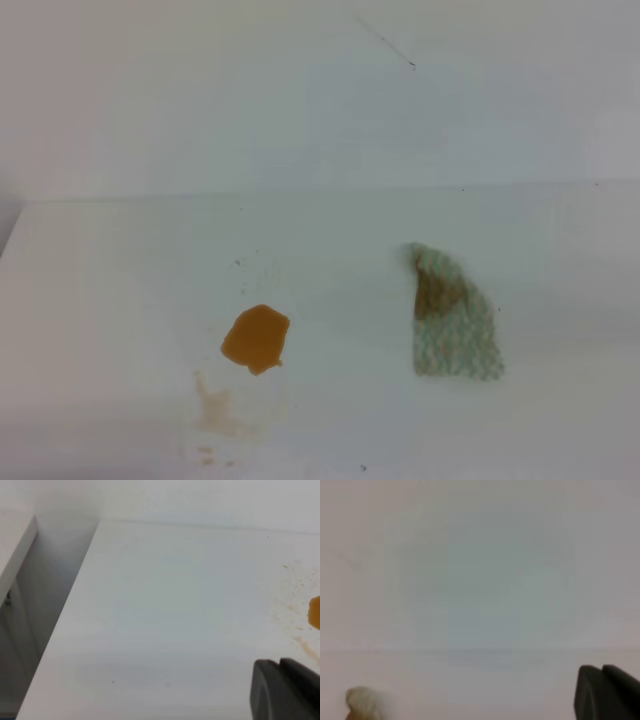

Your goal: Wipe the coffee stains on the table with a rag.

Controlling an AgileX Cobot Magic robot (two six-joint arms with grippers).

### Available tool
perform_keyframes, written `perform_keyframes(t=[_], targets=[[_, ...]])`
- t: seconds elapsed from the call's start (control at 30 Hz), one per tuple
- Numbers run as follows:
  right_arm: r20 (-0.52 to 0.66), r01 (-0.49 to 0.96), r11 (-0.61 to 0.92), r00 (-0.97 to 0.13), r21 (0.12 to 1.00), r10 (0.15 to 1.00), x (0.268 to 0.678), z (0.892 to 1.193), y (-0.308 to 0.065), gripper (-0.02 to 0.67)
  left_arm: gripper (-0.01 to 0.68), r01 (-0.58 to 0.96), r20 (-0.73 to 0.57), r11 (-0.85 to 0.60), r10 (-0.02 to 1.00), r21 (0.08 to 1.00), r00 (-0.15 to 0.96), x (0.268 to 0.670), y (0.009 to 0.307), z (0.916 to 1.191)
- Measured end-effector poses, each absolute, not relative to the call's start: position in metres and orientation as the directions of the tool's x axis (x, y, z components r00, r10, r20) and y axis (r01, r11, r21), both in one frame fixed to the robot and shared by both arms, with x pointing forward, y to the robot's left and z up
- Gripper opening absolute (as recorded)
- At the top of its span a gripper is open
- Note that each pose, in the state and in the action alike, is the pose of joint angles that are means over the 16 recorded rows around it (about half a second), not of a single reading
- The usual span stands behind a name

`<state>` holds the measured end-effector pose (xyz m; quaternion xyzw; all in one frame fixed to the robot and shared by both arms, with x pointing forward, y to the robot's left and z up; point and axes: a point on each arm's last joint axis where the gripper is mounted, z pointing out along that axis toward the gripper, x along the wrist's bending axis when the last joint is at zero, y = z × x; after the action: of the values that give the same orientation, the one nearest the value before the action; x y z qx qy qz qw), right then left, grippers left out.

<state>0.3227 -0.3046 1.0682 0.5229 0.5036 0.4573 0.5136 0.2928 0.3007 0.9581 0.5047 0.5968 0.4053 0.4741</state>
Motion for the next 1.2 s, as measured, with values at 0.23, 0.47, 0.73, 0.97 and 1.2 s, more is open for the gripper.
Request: perform_keyframes(t=[0.23,0.47,0.73,0.97,1.2], targets=[[-0.066,0.204,0.096,-0.152,0.974,0.986,0.36,1.083,-0.288,-0.003,-0.001,0.216,-0.157,0.162,0.987,0.963,-0.04,0.293,0.301,0.954],[-0.029,0.31,0.168,-0.405,0.936,0.914,0.396,1.087,-0.261,-0.003,-0.001,0.216,-0.157,0.162,0.987,0.963,-0.04,0.293,0.301,0.955],[0.068,0.414,0.246,-0.613,0.876,0.788,0.446,1.083,-0.234,-0.003,0.0,0.219,-0.157,0.162,0.987,0.962,-0.041,0.293,0.301,0.96],[0.177,0.502,0.268,-0.673,0.822,0.718,0.498,1.077,-0.221,0.018,0.001,0.219,-0.157,0.162,0.987,0.962,-0.041,0.293,0.301,0.96],[0.199,0.578,0.325,-0.663,0.748,0.722,0.537,1.06,-0.209,0.107,0.0,0.218,-0.157,0.162,0.987,0.962,-0.041,0.293,0.301,0.958]])
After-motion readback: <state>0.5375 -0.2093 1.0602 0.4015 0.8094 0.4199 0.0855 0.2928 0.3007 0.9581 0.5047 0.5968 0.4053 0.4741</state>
